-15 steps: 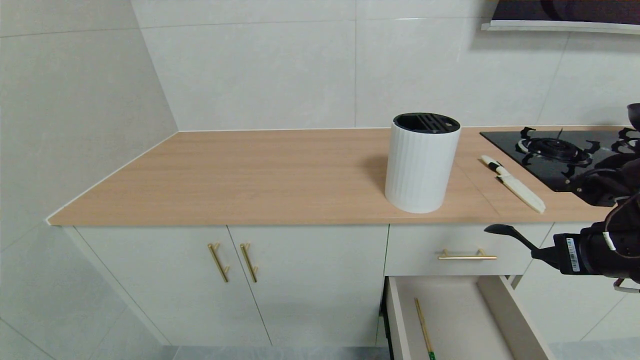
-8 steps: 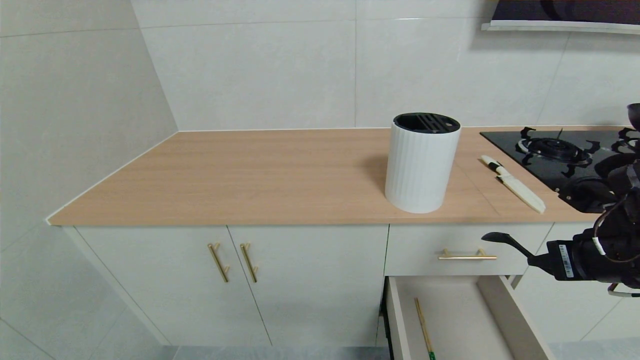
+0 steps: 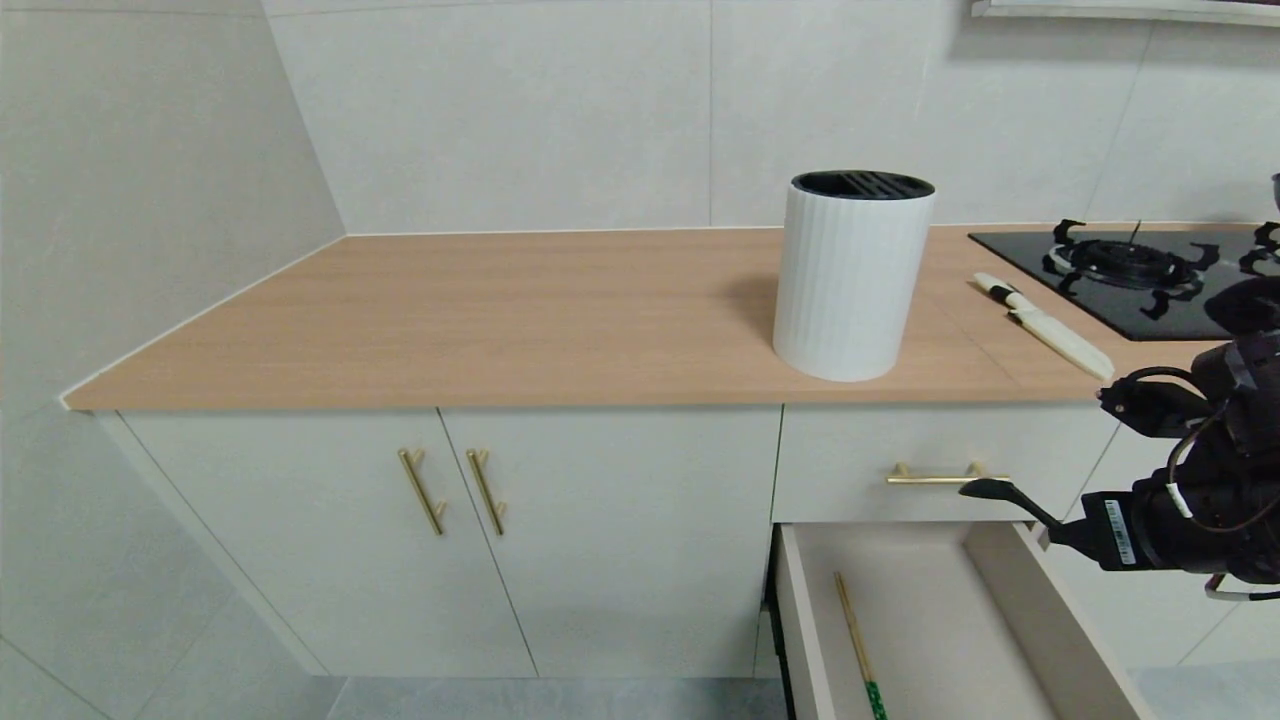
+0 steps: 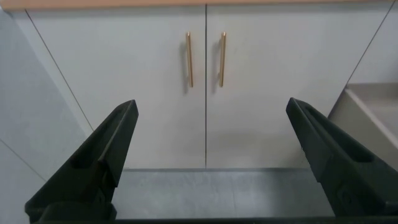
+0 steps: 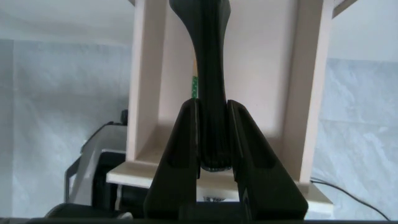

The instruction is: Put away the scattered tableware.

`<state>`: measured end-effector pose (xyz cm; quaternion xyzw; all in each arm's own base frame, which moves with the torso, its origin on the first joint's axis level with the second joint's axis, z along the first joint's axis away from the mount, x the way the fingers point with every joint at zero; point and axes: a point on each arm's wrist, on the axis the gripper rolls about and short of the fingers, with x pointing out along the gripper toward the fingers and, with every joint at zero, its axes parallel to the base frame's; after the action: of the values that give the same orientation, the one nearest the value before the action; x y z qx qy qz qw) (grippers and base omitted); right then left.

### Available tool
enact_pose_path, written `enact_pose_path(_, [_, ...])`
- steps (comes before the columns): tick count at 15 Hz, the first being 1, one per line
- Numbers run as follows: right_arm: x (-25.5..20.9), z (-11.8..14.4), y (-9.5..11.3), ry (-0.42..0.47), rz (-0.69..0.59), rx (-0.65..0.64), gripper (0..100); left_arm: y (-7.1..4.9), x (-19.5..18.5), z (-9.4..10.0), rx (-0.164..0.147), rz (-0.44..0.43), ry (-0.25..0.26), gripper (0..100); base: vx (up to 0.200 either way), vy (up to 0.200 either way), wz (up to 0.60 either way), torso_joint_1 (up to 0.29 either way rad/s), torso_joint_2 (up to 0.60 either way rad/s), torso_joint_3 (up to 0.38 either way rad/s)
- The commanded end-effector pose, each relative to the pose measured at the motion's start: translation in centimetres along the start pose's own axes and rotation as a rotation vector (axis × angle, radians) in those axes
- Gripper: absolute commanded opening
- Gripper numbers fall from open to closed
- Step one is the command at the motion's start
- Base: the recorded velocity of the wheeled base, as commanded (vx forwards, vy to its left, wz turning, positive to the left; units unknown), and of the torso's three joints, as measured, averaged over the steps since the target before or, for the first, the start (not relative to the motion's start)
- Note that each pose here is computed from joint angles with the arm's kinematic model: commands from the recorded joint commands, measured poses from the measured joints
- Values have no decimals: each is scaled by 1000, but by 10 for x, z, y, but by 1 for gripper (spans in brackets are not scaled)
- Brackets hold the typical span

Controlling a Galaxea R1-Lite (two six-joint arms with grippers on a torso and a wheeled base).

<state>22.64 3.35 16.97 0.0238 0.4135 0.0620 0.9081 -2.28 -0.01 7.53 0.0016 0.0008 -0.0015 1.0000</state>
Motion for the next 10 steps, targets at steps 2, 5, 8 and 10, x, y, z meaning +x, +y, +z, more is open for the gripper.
enact_pose_path(2, [7,-2,0,27,-2,-12,0,0,0,0,0,0,0,100,0,0,0,-193,483,290])
enact_pose_path(5, [9,-3,0,38,-3,-12,0,0,0,0,0,0,0,100,0,0,0,-173,466,300])
enact_pose_path(8, [10,-3,0,42,-2,-13,0,0,0,0,0,0,0,100,0,0,0,-162,461,308])
enact_pose_path(10, [12,-4,1,47,-1,-15,0,0,0,0,0,0,0,100,0,0,0,-139,456,317])
